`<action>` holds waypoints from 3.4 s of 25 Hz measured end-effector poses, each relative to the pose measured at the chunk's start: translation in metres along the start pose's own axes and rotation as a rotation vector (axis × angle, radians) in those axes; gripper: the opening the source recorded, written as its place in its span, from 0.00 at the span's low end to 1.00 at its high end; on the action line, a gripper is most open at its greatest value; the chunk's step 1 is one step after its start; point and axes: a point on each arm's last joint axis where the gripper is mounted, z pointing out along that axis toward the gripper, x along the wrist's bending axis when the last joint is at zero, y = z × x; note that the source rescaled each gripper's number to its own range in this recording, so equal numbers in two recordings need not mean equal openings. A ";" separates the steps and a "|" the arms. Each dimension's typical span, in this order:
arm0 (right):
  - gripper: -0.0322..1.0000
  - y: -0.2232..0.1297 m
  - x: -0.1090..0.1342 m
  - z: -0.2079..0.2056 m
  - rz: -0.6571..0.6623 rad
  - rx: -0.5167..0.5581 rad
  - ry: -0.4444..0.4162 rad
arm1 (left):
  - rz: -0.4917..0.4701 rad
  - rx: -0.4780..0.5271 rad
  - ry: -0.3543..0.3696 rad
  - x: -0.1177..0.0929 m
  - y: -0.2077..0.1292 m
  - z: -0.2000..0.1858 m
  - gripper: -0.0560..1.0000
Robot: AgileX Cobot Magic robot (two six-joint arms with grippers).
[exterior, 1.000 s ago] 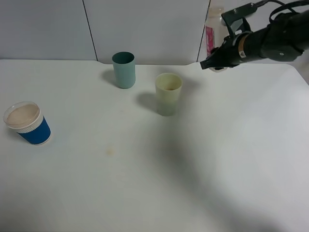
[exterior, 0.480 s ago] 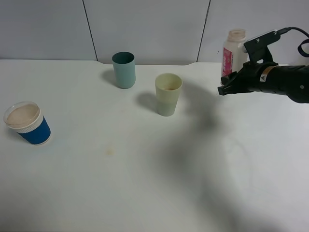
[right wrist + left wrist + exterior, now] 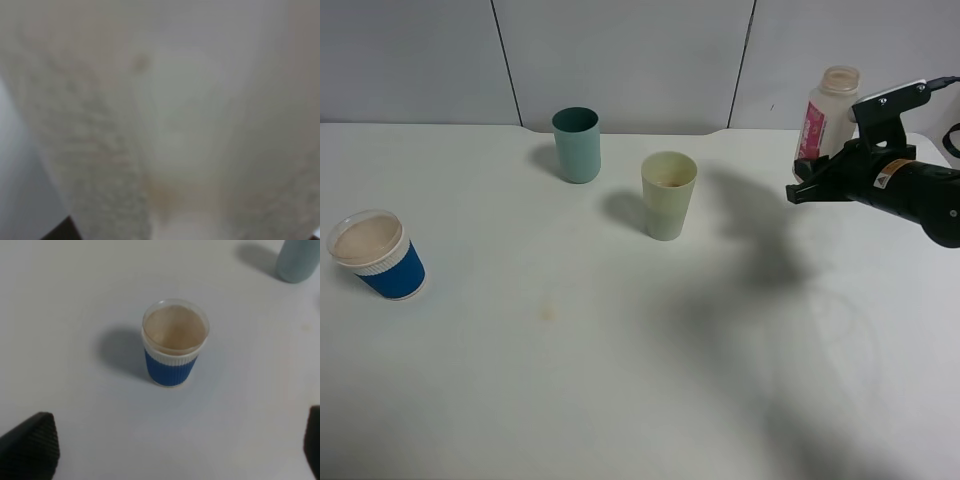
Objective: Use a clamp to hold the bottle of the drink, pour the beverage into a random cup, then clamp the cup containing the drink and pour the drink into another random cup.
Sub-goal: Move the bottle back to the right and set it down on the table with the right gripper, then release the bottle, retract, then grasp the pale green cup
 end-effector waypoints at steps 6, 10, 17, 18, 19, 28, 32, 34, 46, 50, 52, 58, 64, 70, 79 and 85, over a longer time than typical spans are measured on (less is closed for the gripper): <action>0.03 -0.009 0.002 0.007 -0.017 -0.009 0.004 | 0.000 0.000 0.000 0.000 0.000 0.000 0.97; 0.03 -0.021 0.005 0.017 -0.014 -0.078 -0.007 | 0.000 0.000 0.000 0.000 0.000 0.000 0.97; 0.03 -0.042 0.011 0.027 0.004 -0.120 -0.006 | 0.000 0.000 0.000 0.000 0.000 0.000 0.97; 0.03 -0.042 0.011 0.027 0.004 -0.120 -0.006 | 0.000 0.000 0.000 0.000 0.000 0.000 0.97; 0.03 -0.045 0.012 0.028 0.011 -0.121 -0.011 | 0.000 0.000 0.000 0.000 0.000 0.000 0.97; 0.03 -0.072 0.016 0.036 0.052 -0.108 -0.039 | 0.000 0.000 0.000 0.000 0.000 0.000 0.97; 0.03 -0.076 0.015 0.037 0.065 -0.096 -0.059 | 0.000 0.000 0.000 0.000 0.000 0.000 0.97; 0.03 -0.079 0.015 0.037 0.069 -0.090 -0.064 | 0.000 0.000 0.000 0.000 0.000 0.000 0.97; 0.03 -0.079 0.012 0.046 0.108 -0.116 -0.079 | 0.000 0.000 0.000 0.000 0.000 0.000 0.97; 0.03 -0.080 0.010 0.045 0.122 -0.111 -0.107 | 0.000 0.000 0.000 0.000 0.000 0.000 0.97; 0.03 -0.081 0.007 0.045 0.136 -0.106 -0.140 | 0.000 0.000 0.000 0.000 0.000 0.000 0.97; 0.03 -0.081 0.007 0.045 0.144 -0.105 -0.145 | 0.000 0.000 0.000 0.000 0.000 0.000 0.97; 0.25 -0.082 0.007 0.045 0.235 -0.100 -0.147 | 0.000 0.000 0.000 0.000 0.000 0.000 0.97; 0.56 -0.082 0.007 0.045 0.269 -0.102 -0.148 | 0.000 0.000 0.000 0.000 0.000 0.000 0.97; 0.76 -0.069 0.006 0.043 0.271 -0.095 -0.151 | 0.000 0.000 0.000 0.000 0.000 0.000 0.97; 0.92 -0.054 0.000 0.036 0.288 -0.027 -0.165 | 0.000 0.000 0.000 0.000 0.000 0.000 0.97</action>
